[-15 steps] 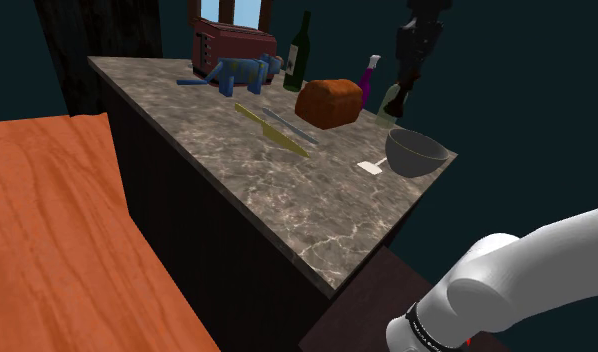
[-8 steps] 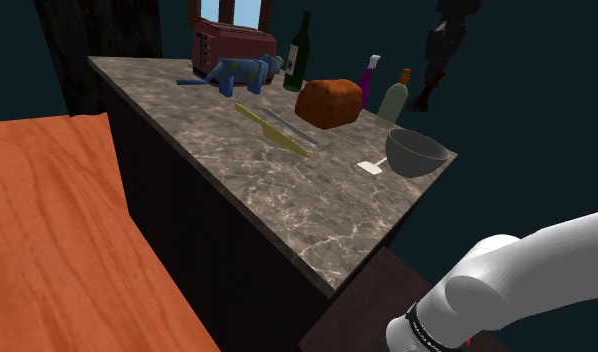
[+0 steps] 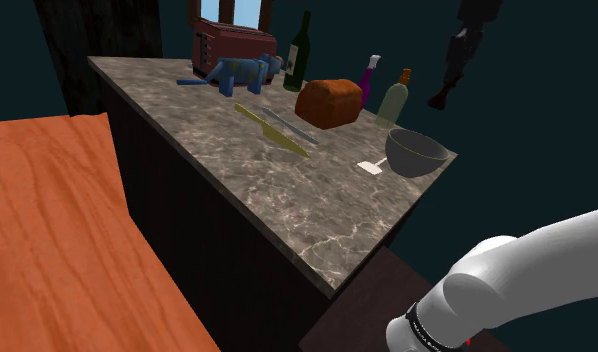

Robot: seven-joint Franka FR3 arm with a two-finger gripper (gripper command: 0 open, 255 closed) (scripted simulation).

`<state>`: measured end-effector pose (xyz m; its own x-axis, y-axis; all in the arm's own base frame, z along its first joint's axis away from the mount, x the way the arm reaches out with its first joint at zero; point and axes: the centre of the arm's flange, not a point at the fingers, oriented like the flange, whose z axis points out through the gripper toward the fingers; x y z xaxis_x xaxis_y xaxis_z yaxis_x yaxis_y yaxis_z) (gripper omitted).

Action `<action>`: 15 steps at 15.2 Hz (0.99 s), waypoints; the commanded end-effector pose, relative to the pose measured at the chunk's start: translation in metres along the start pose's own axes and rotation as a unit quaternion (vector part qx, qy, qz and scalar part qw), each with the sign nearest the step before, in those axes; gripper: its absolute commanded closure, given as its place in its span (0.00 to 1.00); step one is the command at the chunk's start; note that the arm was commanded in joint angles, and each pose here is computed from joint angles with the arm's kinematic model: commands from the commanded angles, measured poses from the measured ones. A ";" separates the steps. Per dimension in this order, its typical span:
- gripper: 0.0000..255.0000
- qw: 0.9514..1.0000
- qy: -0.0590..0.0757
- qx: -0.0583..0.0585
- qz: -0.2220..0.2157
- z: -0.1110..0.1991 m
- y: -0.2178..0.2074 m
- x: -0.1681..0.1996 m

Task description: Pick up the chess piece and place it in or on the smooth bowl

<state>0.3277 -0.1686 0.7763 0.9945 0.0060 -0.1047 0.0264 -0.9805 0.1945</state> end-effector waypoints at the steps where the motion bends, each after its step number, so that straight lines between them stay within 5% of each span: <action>1: 1.00 1.000 0.000 0.000 -0.001 0.011 0.001 0.000; 15: 1.00 1.000 0.000 0.000 -0.001 0.083 -0.013 0.007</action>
<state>0.3257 -0.1720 0.6984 0.9944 0.0071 -0.1053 0.0276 -0.9805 0.1945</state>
